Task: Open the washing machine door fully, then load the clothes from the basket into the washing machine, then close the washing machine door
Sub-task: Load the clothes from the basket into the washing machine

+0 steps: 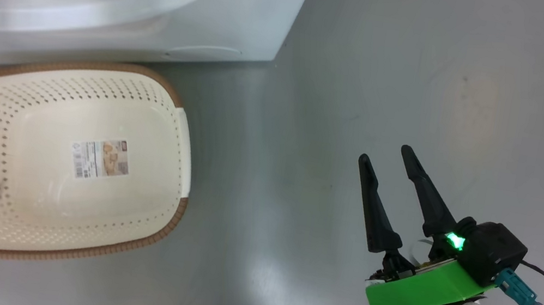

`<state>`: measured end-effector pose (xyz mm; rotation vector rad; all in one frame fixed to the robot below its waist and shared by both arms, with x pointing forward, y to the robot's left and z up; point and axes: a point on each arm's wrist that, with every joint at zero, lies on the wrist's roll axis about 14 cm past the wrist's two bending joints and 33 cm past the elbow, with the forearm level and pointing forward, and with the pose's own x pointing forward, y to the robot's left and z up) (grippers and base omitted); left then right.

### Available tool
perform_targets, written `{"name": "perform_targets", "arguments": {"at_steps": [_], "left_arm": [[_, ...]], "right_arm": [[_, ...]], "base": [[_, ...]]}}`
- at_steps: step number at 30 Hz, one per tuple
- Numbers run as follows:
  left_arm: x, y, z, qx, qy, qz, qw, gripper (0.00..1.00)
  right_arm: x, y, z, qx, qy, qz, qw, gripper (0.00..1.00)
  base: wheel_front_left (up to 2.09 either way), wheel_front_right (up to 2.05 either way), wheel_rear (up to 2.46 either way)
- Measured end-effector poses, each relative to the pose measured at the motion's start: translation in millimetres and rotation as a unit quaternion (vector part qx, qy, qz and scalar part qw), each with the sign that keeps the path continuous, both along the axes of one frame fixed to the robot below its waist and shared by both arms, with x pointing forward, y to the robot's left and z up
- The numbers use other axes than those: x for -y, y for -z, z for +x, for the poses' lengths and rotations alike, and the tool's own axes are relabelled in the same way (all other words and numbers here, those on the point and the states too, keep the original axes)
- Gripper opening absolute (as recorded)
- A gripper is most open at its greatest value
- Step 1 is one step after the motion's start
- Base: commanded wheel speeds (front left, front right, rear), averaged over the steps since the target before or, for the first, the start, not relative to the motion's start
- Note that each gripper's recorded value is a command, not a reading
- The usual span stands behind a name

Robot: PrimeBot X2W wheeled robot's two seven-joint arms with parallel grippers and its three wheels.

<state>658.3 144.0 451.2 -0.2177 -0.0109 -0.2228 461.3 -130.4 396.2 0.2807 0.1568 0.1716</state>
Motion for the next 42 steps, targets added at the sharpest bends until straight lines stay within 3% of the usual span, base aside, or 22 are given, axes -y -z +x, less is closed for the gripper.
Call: {"name": "perform_targets", "arguments": {"at_steps": [18,42], "left_arm": [[-10.4,-44.5,-89.0,0.038,-0.018,-0.006,0.999,1.00],[-44.1,-62.1,-203.9,0.046,-0.084,0.007,0.995,1.00]], "right_arm": [[-5.6,-44.9,-21.5,0.042,-0.006,-0.003,0.999,1.00],[-8.5,-100.3,-56.9,0.105,-0.011,-0.015,0.994,1.00]], "base": [[0.00,0.00,0.00],[0.00,0.00,0.00]]}}
